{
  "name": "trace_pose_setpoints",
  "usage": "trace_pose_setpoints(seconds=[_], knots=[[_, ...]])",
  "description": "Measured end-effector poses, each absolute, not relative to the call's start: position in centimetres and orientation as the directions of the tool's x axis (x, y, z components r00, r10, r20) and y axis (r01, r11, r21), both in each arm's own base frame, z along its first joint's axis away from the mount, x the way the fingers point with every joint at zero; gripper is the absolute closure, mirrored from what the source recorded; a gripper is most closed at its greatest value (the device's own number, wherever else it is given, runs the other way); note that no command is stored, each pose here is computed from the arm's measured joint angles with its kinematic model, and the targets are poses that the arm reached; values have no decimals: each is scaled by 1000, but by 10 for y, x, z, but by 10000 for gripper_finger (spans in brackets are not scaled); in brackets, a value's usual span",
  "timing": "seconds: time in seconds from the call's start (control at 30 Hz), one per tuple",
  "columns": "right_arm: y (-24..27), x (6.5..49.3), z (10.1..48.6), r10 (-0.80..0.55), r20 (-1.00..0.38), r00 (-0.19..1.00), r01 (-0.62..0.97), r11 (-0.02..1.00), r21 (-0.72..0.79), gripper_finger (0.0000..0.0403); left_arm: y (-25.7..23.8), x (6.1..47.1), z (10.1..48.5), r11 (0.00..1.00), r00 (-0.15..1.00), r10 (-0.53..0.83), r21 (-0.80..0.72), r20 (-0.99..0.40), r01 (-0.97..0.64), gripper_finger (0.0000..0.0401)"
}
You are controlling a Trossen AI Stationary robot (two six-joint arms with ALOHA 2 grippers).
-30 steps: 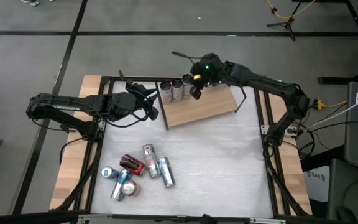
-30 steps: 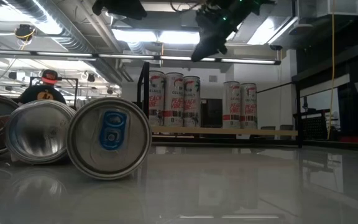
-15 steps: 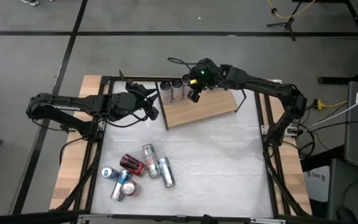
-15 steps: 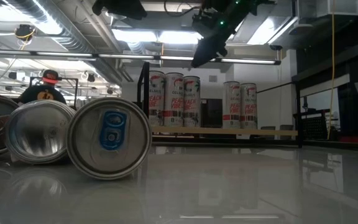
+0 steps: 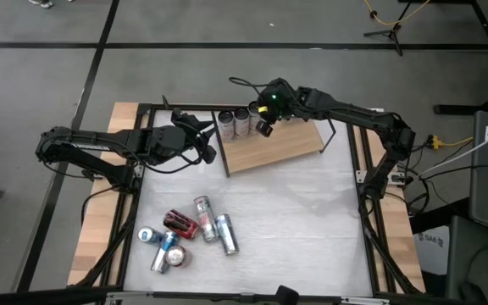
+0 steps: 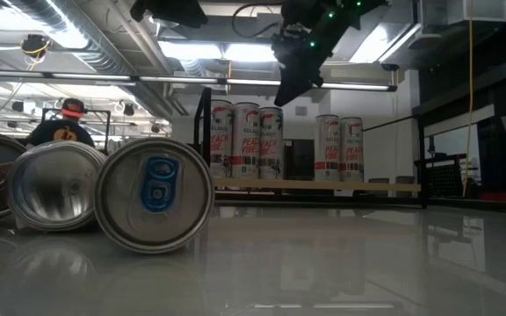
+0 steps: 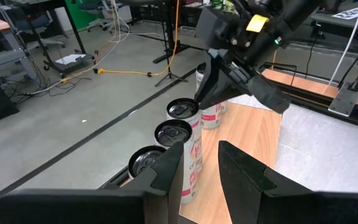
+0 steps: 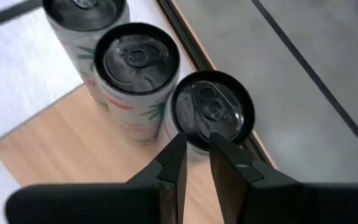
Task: Place canned beverage on shelf
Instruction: Adjust the white pink soda cans on the shelf
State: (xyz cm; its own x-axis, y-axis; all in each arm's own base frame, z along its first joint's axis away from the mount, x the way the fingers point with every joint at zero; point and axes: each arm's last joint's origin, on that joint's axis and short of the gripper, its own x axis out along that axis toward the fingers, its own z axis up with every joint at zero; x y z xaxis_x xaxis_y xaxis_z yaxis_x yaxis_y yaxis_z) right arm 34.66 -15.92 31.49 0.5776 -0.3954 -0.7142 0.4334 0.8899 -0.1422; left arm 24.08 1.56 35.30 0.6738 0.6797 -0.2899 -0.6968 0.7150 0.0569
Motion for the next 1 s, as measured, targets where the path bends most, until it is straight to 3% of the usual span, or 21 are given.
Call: trace_pose_setpoints(seconds=[0.4,0.7,1.0], knots=[[-161,345,314,-464,-711,529,472,857,-208,337,16,241,353,715,674,680,57,-290,-697,309],[-159,352,318,-340,-679,651,402,913,-72,337,16,241,353,715,674,680,57,-290,-697,309],[-161,356,307,-352,-705,616,414,906,-89,337,16,241,353,715,674,680,56,-290,-697,309]])
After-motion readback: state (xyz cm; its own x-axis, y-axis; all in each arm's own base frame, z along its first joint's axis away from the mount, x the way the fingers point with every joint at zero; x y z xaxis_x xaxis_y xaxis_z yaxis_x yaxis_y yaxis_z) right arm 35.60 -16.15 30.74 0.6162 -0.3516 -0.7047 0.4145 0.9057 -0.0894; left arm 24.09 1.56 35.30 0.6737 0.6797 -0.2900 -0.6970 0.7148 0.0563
